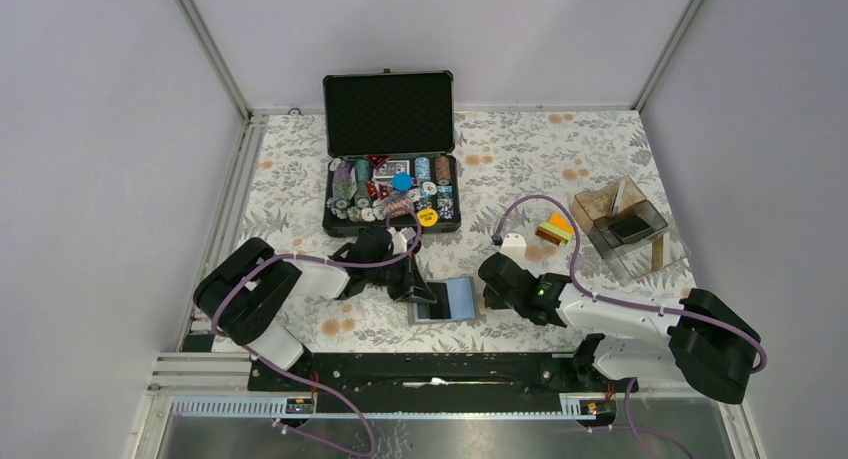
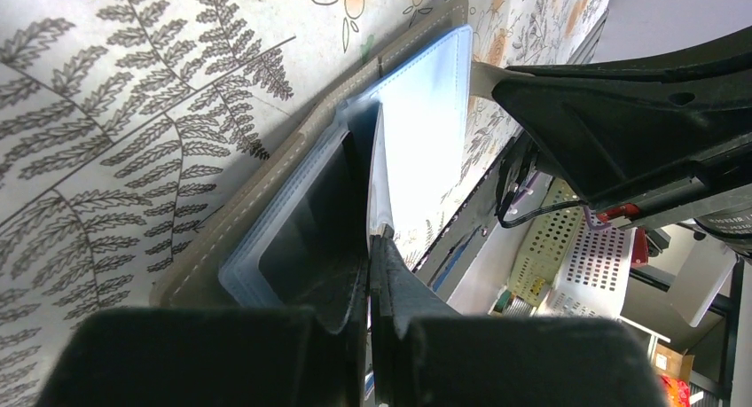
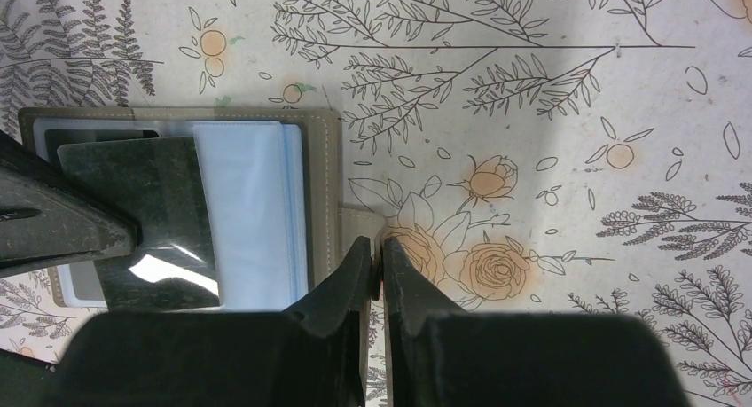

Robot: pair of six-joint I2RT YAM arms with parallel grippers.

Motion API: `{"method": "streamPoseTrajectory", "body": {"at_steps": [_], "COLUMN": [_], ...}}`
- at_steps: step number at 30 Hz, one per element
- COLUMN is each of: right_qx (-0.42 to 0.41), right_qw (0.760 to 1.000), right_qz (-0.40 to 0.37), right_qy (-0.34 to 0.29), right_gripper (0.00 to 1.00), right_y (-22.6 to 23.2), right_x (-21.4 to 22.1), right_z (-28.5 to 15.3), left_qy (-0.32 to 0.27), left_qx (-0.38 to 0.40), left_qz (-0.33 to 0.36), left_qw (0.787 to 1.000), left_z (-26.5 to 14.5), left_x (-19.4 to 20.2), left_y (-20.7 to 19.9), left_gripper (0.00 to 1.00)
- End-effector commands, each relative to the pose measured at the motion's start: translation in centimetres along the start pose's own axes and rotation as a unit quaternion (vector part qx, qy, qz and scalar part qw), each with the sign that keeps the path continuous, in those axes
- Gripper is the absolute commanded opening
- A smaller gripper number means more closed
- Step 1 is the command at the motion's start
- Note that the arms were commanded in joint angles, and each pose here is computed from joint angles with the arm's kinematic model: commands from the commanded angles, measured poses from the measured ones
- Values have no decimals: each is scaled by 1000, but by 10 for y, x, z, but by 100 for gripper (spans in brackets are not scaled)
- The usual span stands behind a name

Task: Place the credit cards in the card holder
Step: Insert the credit card into the card holder.

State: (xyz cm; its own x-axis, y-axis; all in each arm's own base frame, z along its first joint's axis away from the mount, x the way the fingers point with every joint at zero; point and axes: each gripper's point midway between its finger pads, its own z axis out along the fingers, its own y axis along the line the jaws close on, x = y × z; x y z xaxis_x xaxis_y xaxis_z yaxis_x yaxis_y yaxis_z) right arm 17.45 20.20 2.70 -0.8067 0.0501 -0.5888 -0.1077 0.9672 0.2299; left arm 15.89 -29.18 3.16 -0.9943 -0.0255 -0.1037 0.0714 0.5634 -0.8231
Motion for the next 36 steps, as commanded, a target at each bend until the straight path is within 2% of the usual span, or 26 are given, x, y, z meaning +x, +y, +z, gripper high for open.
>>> {"method": "streamPoseTrajectory", "body": {"at_steps": [1,18,21,24,28,36], "right_qx": [-9,-13,-13,-13,-13,-12], "right_qw": [1000,1000,1000,1000,1000,1000], "right_qz": [11,9,9,10,11,11], "right_qy": [-4,-2,-2,-4,-6,-6], "right_gripper": [0,0,0,0,0,0], "right_y": [7,11,10,9,8,7], "right_x": [-5,-6,-5,-5,-5,-5], "right_z": [1,2,2,2,1,1], "left_qy": [-12,-16,-25,-30,-34,-46], "left_qx": [15,23,-19,-46,-76,-129], "left_qz": [30,15,29,40,46,59], "left_qw": [999,1000,999,998,995,989], "left_z": [7,17,13,8,1,-16], "left_x": [-11,-8,-13,-16,-17,-19], "left_y": [-9,-21,-12,-8,-4,4], "left_gripper": [0,0,9,23,37,54]}}
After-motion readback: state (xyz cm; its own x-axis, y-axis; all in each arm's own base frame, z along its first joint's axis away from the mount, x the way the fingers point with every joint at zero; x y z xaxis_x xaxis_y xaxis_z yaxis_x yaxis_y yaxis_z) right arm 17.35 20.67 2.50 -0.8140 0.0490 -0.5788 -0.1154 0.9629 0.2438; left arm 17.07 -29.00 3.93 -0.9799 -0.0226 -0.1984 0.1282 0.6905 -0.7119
